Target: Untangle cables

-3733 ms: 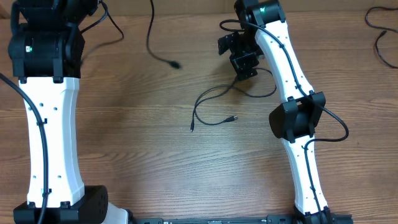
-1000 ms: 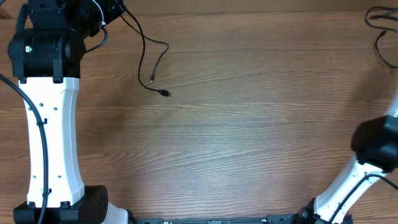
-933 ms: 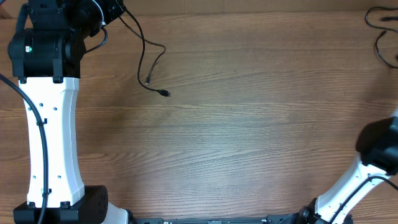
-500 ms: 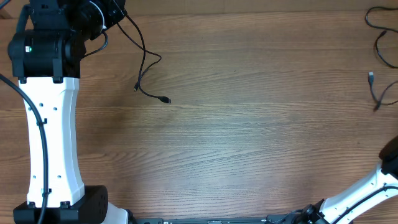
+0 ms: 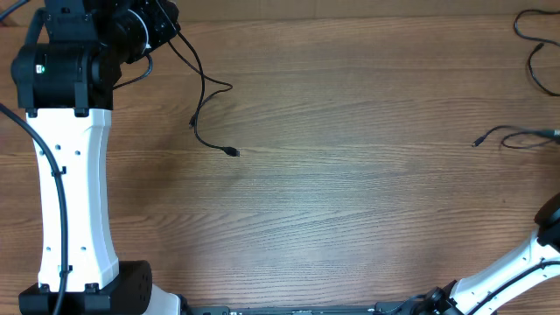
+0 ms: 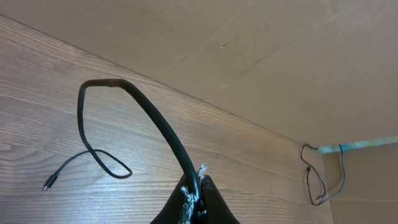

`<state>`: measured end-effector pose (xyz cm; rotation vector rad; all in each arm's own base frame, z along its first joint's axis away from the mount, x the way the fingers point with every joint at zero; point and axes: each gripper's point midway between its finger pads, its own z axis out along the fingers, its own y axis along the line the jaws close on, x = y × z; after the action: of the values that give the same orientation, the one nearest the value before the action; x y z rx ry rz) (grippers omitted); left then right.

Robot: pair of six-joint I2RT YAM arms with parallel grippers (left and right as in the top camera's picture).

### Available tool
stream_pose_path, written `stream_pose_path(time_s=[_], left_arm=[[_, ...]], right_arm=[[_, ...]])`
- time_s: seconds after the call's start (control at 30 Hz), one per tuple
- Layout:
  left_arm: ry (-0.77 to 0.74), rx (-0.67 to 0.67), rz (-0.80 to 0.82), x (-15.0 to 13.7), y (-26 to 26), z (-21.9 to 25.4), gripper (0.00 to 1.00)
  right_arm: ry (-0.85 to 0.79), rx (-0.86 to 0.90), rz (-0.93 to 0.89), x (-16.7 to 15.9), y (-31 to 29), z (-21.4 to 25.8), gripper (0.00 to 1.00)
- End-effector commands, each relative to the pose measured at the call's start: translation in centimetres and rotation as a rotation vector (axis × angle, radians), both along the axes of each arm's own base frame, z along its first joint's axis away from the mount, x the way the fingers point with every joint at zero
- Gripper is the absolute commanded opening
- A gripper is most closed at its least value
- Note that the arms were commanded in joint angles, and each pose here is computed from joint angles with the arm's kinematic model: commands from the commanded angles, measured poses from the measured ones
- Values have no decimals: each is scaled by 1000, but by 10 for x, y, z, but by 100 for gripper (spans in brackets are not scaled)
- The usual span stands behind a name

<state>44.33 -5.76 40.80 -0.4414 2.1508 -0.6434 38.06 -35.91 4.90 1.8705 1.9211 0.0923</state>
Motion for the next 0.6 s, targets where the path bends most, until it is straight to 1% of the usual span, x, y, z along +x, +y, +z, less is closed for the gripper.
stream_pose_path(time_s=[0.0,0.03,0.07,0.1,0.13,0.2,0.27,0.37,0.47,0.57], left_arm=[[-49,15,-20,-10,0,17,4],[-49,15,-20,-10,0,17,4],[-49,15,-20,-10,0,17,4],[-49,15,-20,-10,0,17,4],[-49,15,-20,-10,0,17,4],[-52,24,-26,-10,0,17,4],[-56,35,-33,-10,0,17,4],[-57,35,-34,-10,0,17,4],[-60,44,-39,-10,-1,17,4],[-67,73,-64,-9,-3,16,4]], right_arm=[[18,-1,-35,-9,1,-14,5],[29,-10,-39,-11,-1,-15,11],[37,-16,-44,-12,-2,-15,33],[38,-21,-47,-13,-3,-15,84],[32,-23,-45,-11,-3,-15,100],[34,-23,-40,-12,-3,-15,100],[28,-33,24,-7,-2,-10,100],[30,-45,70,-5,0,16,100],[-11,-103,74,1,-3,75,100],[-80,-213,158,12,9,150,100]])
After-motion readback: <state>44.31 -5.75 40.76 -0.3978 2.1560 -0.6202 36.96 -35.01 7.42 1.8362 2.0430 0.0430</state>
